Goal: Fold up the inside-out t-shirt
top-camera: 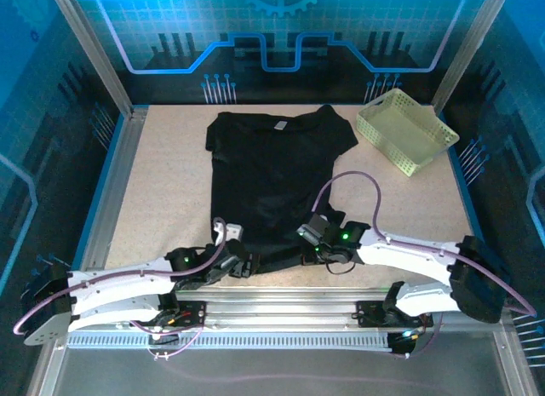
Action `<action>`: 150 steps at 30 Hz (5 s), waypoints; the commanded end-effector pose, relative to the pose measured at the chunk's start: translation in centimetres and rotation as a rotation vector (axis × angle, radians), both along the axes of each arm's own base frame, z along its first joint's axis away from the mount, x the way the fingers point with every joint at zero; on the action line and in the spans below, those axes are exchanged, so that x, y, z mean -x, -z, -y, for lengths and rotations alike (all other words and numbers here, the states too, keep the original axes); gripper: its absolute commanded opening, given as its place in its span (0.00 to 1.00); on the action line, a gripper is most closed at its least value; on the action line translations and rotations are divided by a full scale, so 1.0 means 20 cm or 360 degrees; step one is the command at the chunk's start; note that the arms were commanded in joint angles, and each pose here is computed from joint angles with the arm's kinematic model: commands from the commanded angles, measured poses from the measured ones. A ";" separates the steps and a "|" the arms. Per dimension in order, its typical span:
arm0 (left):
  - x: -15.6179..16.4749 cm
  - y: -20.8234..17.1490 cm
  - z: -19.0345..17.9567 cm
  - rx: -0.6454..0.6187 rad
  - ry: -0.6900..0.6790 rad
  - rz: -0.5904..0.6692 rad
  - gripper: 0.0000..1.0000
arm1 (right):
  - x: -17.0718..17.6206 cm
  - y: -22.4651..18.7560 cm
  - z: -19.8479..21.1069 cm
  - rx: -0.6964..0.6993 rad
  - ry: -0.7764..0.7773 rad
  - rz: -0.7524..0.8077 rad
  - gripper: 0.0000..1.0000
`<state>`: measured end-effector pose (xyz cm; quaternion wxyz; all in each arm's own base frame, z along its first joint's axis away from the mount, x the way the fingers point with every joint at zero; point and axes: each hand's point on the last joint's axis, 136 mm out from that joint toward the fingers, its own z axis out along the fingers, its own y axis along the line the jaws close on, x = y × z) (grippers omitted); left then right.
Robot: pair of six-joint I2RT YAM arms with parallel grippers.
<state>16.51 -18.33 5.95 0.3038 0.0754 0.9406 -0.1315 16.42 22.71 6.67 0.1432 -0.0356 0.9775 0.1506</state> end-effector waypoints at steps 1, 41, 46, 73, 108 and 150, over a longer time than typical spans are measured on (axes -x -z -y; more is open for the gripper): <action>-0.03 -0.12 0.12 0.0012 0.0160 0.0178 0.90 | -0.02 -0.18 0.00 -0.0033 -0.0011 0.0107 0.00; -0.32 -0.56 0.45 0.0020 0.0212 0.0592 0.00 | -0.03 -0.59 0.08 -0.0272 -0.0299 0.0683 0.57; -0.36 -0.68 0.48 0.0091 0.0246 0.0613 0.00 | 0.08 -0.44 -0.08 -0.0445 -0.0509 0.0804 0.61; -0.40 -0.93 0.48 0.0230 0.0304 0.0614 0.00 | -0.26 -0.03 -0.52 -0.0294 -0.0735 0.1236 0.63; -0.33 -1.40 0.68 0.0798 0.0450 0.0684 0.00 | -1.20 -0.15 -0.43 -0.0174 0.0152 0.1514 0.69; -0.24 -2.09 0.80 0.1367 0.0599 0.0907 0.00 | -1.68 0.21 -0.60 0.0152 0.0622 0.0481 0.98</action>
